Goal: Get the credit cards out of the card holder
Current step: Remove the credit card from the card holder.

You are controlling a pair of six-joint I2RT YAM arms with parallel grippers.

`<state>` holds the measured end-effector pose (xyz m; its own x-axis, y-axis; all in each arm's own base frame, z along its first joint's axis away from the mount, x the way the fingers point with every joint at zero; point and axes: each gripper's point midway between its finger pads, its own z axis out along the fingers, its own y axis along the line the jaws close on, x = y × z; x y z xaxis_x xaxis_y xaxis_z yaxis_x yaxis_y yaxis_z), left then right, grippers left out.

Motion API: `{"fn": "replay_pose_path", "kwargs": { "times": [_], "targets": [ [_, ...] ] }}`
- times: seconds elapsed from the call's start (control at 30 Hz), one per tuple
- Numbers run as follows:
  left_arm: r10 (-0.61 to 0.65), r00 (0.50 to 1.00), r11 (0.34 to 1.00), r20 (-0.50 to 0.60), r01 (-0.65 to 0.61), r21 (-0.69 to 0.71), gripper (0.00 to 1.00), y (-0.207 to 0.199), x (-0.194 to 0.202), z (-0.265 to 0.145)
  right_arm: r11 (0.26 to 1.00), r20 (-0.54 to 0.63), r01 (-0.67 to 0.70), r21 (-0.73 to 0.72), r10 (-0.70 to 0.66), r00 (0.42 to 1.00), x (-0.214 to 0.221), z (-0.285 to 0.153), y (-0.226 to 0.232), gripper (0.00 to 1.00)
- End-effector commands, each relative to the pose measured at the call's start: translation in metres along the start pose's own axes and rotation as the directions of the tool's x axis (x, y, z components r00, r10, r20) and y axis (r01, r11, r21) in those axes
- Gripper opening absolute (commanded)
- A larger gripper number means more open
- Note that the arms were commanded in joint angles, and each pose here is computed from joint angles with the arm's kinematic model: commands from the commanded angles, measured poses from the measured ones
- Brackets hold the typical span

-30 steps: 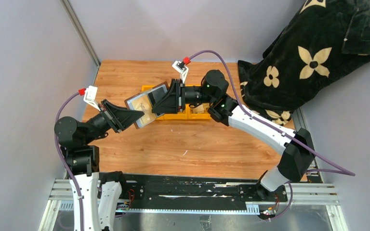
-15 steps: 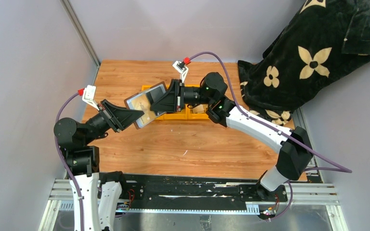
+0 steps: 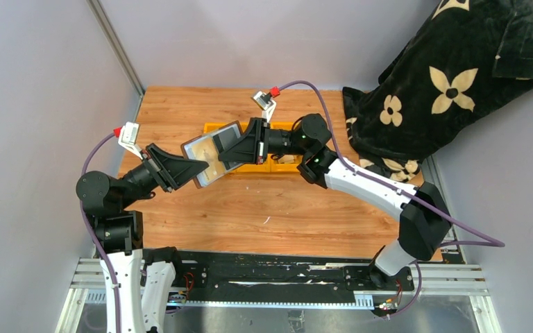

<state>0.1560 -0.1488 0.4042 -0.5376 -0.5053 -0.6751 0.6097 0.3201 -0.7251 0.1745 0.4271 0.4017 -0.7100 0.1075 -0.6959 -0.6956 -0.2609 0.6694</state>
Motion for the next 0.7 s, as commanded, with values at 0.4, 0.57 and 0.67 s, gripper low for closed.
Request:
{"fn": "replay_pose_path", "kwargs": {
  "times": [0.4, 0.57, 0.67],
  "targets": [
    [0.065, 0.997, 0.994, -0.04, -0.061, 0.086, 0.13, -0.034, 0.001, -0.004, 1.0, 0.057, 0.005, -0.007, -0.004, 0.998, 0.007, -0.027, 0.015, 0.0],
    [0.065, 0.997, 0.995, -0.04, -0.062, 0.08, 0.13, -0.032, 0.003, -0.004, 1.0, 0.059, 0.009, -0.015, -0.008, 0.998, 0.005, -0.027, 0.019, 0.0],
    [0.071, 0.997, 0.995, -0.043, -0.068, 0.077, 0.11, -0.031, 0.003, -0.004, 1.0, 0.065, 0.013, -0.01, -0.012, 0.998, 0.004, -0.031, 0.02, 0.0]
  ]
}}
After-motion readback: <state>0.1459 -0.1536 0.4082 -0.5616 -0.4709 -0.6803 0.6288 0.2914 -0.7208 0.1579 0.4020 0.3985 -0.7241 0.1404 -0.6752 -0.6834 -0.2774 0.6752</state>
